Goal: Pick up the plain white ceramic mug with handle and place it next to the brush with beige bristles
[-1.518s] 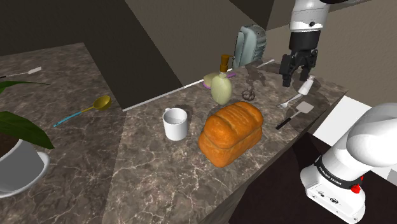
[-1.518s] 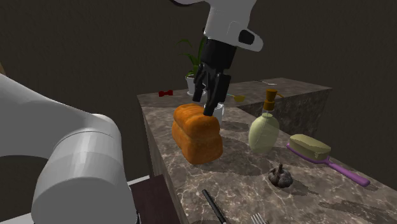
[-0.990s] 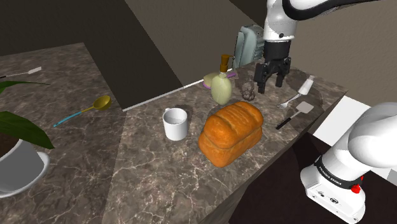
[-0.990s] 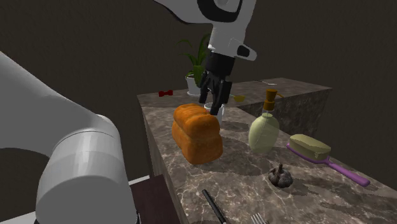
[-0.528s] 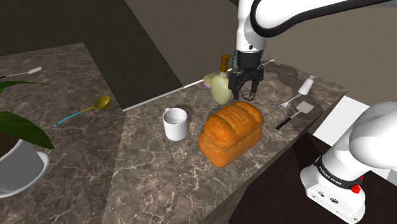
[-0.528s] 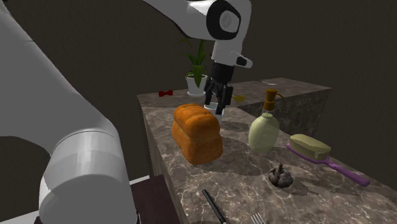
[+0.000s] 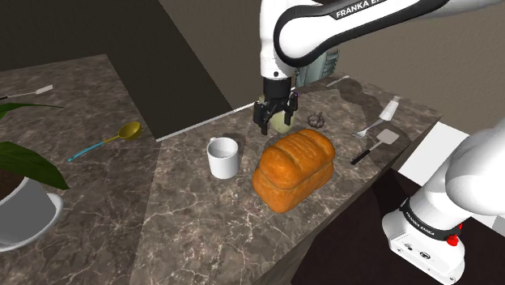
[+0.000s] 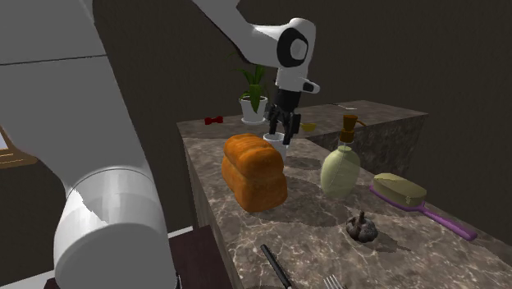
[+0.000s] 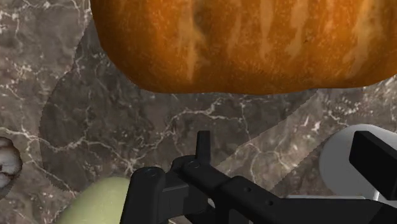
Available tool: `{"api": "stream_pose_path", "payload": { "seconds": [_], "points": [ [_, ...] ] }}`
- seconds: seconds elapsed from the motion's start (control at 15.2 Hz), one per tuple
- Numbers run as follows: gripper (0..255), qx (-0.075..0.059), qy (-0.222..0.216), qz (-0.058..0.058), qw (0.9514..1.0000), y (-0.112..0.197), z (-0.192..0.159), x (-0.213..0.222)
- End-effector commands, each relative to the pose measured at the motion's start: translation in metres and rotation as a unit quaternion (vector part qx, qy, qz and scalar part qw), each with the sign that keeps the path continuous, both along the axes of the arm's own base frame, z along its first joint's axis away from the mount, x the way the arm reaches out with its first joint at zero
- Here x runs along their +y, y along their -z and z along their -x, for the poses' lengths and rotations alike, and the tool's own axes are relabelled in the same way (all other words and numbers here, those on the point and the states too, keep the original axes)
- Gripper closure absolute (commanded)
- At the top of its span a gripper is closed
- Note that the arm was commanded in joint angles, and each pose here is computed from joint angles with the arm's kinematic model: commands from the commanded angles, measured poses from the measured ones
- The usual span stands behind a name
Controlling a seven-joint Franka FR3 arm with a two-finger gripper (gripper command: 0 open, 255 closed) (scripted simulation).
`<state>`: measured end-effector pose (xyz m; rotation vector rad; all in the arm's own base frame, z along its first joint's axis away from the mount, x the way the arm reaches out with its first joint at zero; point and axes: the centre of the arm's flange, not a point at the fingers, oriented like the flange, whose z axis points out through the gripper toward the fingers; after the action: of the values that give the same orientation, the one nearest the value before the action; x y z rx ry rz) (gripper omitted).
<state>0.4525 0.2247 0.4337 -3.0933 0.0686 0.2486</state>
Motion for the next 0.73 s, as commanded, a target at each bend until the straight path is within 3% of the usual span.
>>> {"api": "stream_pose_path", "payload": {
  "seconds": [0.0, 0.66],
  "points": [
    [0, -0.006, -0.005, 0.000, 1.0000, 0.012, -0.012, 0.019],
    [0, -0.030, -0.026, 0.005, 0.9992, 0.053, -0.071, 0.105]
  ]
}}
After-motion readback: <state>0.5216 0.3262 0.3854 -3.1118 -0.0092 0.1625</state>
